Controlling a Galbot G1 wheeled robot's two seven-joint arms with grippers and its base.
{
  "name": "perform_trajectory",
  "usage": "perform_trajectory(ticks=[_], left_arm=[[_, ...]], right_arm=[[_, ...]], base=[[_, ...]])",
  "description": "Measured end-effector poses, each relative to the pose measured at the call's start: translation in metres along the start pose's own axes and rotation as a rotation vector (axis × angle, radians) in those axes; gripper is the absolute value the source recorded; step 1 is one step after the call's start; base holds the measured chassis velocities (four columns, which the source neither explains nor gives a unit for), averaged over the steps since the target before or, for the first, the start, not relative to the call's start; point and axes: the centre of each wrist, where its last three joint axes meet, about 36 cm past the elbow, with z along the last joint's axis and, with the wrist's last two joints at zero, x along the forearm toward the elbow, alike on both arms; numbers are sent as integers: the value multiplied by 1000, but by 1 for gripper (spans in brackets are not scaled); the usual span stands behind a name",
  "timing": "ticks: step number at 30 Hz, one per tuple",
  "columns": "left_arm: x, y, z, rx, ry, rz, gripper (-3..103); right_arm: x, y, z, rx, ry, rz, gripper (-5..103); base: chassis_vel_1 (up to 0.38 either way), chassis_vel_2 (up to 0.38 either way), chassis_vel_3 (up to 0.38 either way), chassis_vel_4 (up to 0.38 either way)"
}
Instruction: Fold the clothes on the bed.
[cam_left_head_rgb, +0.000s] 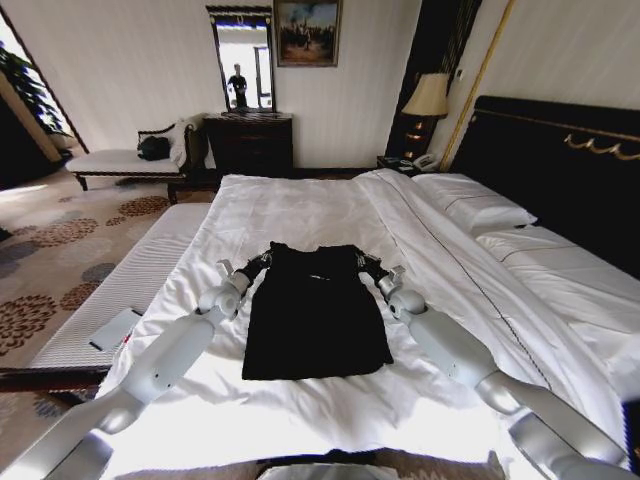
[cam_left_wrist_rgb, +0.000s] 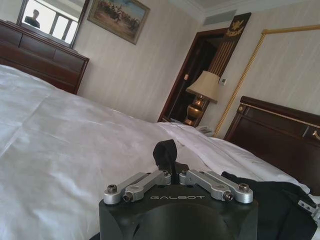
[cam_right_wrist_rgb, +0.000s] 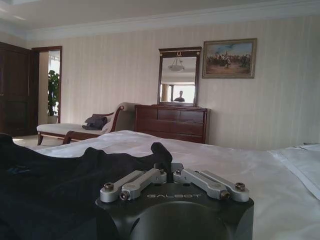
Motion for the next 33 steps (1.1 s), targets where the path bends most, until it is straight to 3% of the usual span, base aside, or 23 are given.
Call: perform_trajectory(ticks=[7, 15, 26, 33], left_arm=[[47, -6, 16, -11, 17, 4, 2], [91, -15, 30, -51, 38, 6, 2], [123, -30, 38, -95, 30, 23, 2], [151, -44, 47, -105, 61, 36, 2]], right_arm=[[31, 15, -4, 5, -31, -28, 1], [84, 43, 25, 11, -3, -53, 1], [129, 60, 27, 3, -15, -50, 1], [161, 66, 21, 8, -22, -58, 1]], base=[[0, 0, 0, 0], [0, 0, 0, 0], [0, 0, 0, 0], [0, 0, 0, 0]])
